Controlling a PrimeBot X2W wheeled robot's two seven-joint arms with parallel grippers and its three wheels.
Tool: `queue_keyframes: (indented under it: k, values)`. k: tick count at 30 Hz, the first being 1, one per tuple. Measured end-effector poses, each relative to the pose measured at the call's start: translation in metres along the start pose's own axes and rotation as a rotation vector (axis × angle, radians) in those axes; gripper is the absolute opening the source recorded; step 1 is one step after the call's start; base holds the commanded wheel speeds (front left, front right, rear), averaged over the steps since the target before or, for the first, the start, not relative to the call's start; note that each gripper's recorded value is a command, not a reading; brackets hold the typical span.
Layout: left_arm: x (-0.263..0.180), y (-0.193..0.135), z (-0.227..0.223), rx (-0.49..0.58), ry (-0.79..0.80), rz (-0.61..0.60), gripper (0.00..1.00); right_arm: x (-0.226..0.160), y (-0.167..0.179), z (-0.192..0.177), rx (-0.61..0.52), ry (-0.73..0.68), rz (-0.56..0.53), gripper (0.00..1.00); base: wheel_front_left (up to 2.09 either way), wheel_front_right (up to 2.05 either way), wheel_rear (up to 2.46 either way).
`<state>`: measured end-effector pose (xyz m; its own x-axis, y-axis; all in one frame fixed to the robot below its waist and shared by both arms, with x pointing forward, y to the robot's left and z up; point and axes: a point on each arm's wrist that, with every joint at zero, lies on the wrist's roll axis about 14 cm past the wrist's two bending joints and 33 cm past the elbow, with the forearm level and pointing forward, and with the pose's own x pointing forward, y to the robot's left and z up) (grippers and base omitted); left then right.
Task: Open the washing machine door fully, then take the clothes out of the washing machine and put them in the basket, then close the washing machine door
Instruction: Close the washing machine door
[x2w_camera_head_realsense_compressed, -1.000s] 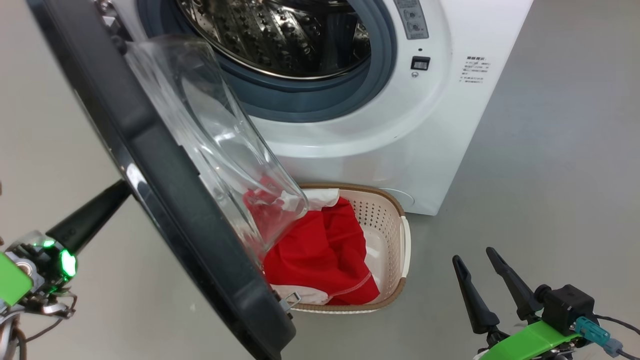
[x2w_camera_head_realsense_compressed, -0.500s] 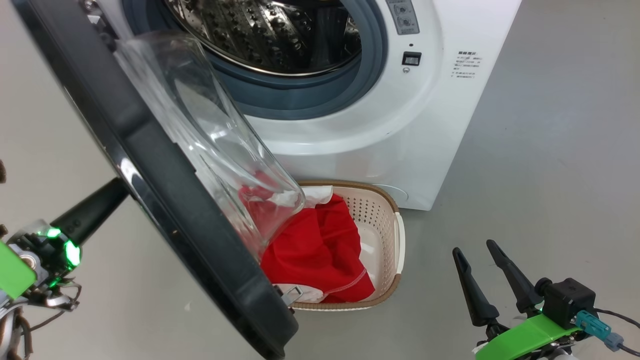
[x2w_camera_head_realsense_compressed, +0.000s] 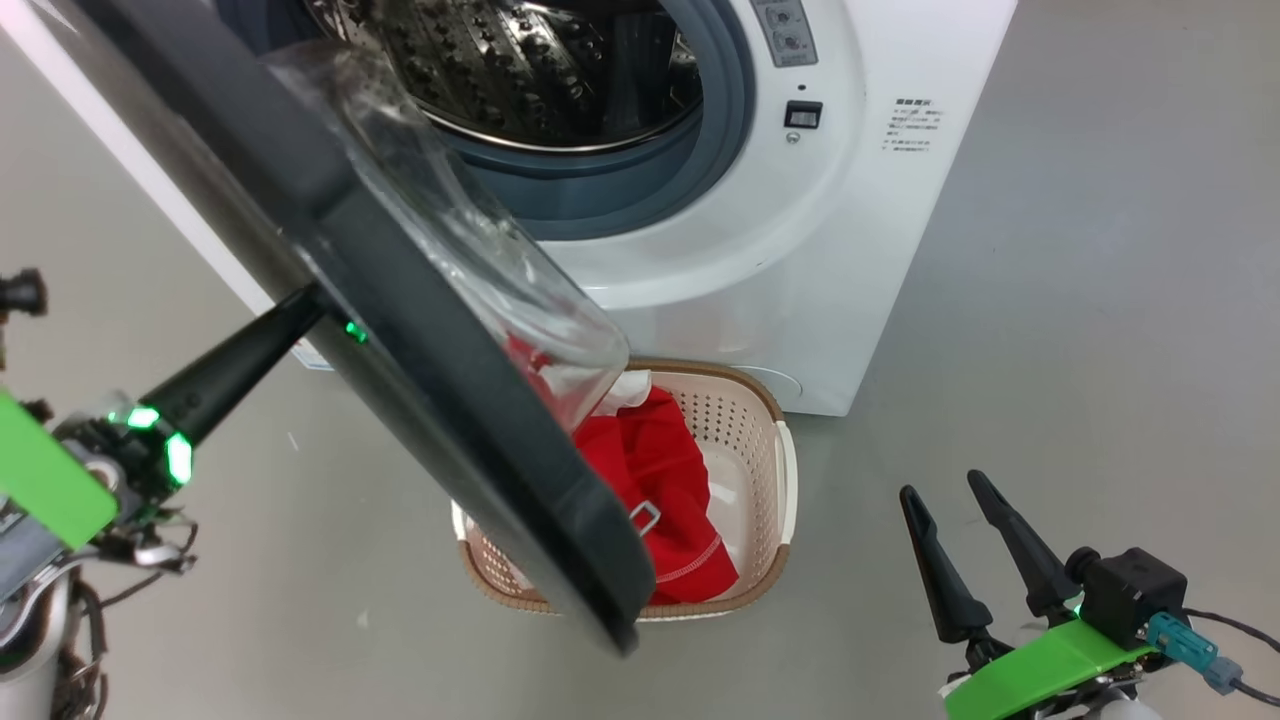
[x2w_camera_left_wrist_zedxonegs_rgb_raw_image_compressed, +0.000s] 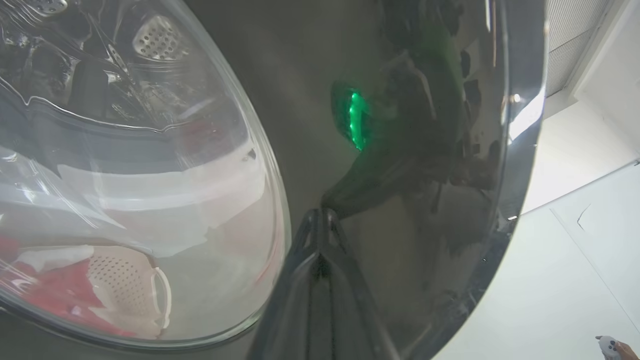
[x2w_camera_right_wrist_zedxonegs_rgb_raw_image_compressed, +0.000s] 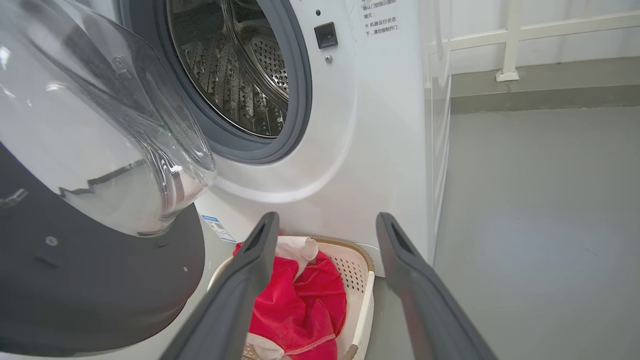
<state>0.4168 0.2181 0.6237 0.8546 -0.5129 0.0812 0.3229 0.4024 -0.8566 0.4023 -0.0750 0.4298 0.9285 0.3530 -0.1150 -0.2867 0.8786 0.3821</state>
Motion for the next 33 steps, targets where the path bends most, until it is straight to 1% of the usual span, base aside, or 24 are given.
queue_keyframes:
  k: [12,18,22,33]
  values:
    - [0.045,-0.002,-0.008,0.047,0.035,-0.015,0.00,0.002,-0.009,0.002,0.013,-0.012,-0.032,1.00,0.00,0.00,0.00]
    - [0.067,-0.003,-0.008,0.064,0.030,-0.028,0.00,0.002,-0.016,0.001,0.021,-0.012,-0.056,1.00,0.00,0.00,0.00]
    - [0.081,-0.002,-0.009,0.084,0.024,-0.031,0.00,0.004,-0.022,0.006,0.020,-0.029,-0.071,1.00,0.00,0.00,0.00]
    - [0.117,0.008,-0.003,0.094,-0.004,-0.027,0.00,0.004,-0.038,0.007,0.029,-0.038,-0.119,1.00,0.00,0.00,0.00]
